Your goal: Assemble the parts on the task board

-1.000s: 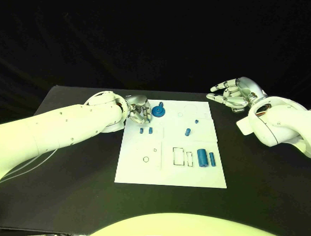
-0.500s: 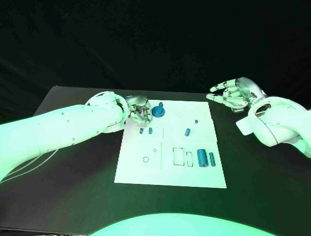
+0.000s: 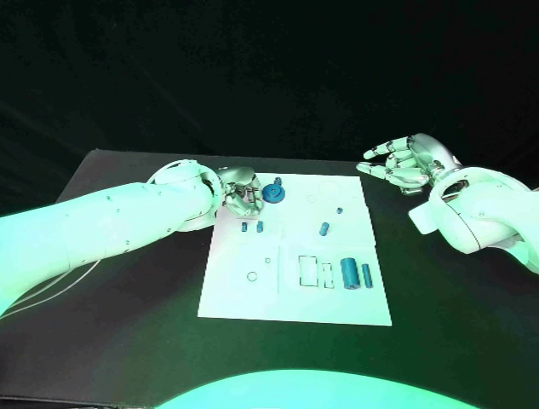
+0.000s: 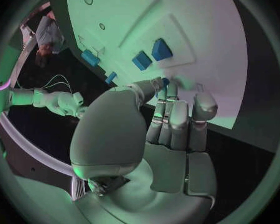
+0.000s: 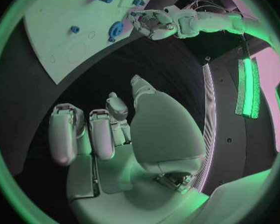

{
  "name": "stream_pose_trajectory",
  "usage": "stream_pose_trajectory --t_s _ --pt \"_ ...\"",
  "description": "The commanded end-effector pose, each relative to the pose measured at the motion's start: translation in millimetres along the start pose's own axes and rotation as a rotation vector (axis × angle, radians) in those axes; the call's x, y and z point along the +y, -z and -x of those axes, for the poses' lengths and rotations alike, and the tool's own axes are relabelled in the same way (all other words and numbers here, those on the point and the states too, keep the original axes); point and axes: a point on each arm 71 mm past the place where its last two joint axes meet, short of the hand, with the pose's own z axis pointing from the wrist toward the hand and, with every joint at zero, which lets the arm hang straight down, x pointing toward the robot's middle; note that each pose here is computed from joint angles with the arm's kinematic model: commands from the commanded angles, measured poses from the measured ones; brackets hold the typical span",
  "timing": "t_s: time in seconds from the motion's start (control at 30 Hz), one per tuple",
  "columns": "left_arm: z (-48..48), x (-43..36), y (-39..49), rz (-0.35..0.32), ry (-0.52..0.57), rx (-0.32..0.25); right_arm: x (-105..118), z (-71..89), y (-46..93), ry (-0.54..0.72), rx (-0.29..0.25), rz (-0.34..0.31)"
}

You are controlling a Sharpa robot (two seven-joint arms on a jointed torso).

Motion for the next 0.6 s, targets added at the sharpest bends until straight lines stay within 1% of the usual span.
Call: stream_pose_trajectory --t_s 0.03,0.4,0.6 --pt "-8.0 2.3 0.5 0.009 0.002 0.028 0.7 -0.6 0.3 0.003 0.008 0.012" --pt "-8.0 3.4 1.9 0.008 0.022 0.024 0.0 -0.1 0.0 0.004 0.008 0.01" --pt "-7.1 3.5 2.3 0.004 0.032 0.013 -1.1 0.8 -0.3 0.005 0.005 0.006"
